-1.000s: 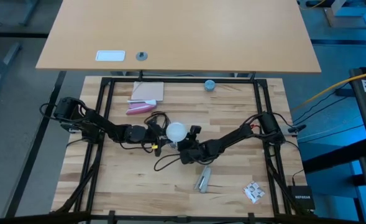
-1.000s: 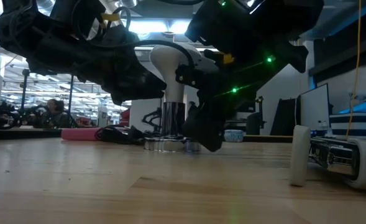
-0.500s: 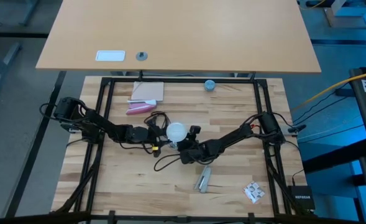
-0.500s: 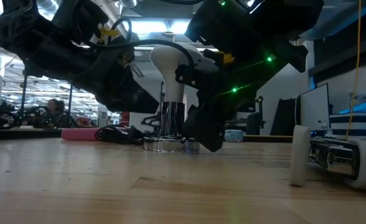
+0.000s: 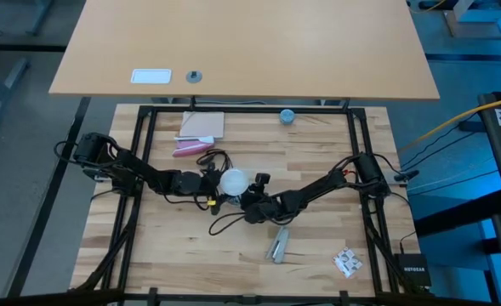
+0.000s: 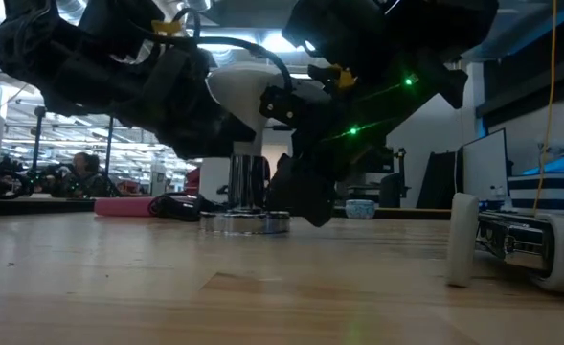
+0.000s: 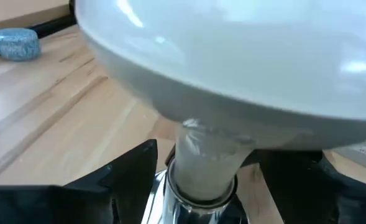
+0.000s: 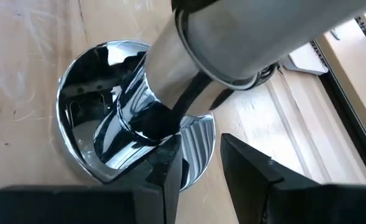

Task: Screw lightbulb
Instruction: Insert the lightbulb into the lamp

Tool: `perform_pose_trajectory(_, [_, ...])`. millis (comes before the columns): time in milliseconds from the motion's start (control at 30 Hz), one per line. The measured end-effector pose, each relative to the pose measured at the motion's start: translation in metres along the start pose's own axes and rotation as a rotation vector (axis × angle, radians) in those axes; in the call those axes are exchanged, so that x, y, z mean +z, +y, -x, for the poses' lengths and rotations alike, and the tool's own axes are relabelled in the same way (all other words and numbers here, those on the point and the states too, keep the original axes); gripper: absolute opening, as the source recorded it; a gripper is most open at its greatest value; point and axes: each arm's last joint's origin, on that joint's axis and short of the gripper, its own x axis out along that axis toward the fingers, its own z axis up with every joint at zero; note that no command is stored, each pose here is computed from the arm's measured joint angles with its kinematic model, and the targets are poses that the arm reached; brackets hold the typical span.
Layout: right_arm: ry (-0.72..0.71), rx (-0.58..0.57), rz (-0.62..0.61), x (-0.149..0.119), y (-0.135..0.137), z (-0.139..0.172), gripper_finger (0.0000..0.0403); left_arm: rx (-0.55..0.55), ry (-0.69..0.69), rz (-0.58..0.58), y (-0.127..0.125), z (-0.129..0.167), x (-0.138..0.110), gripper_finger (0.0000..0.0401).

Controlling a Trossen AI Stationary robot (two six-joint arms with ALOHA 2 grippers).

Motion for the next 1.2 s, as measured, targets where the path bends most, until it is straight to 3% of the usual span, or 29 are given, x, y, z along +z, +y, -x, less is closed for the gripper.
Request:
perform_pose_trajectory(267, [0.000,0.004,0.001,0.000,0.000,0.000,0.0115,-0.005,-0.024,-0.066,-0.003,-0.004,0.008,0.0238])
perform_pose_trajectory(633, [0.004,0.068,0.005,0.000,0.002,0.001,0.0115,-0.003,-0.024,-0.088,-0.004,-0.006,0.011,0.0163])
perform_pose_trajectory(967, [-0.049,0.083,0.036,0.013,-0.003,0.019,0.0115,0.007,-0.024,-0.084,-0.004,-0.006,0.011,0.0165])
perform_pose_trajectory(1200, [-0.079,0.190,0.040,0.015,0.008,0.030,0.0115,0.023,-0.028,-0.083,-0.004,-0.006,0.011,0.0166])
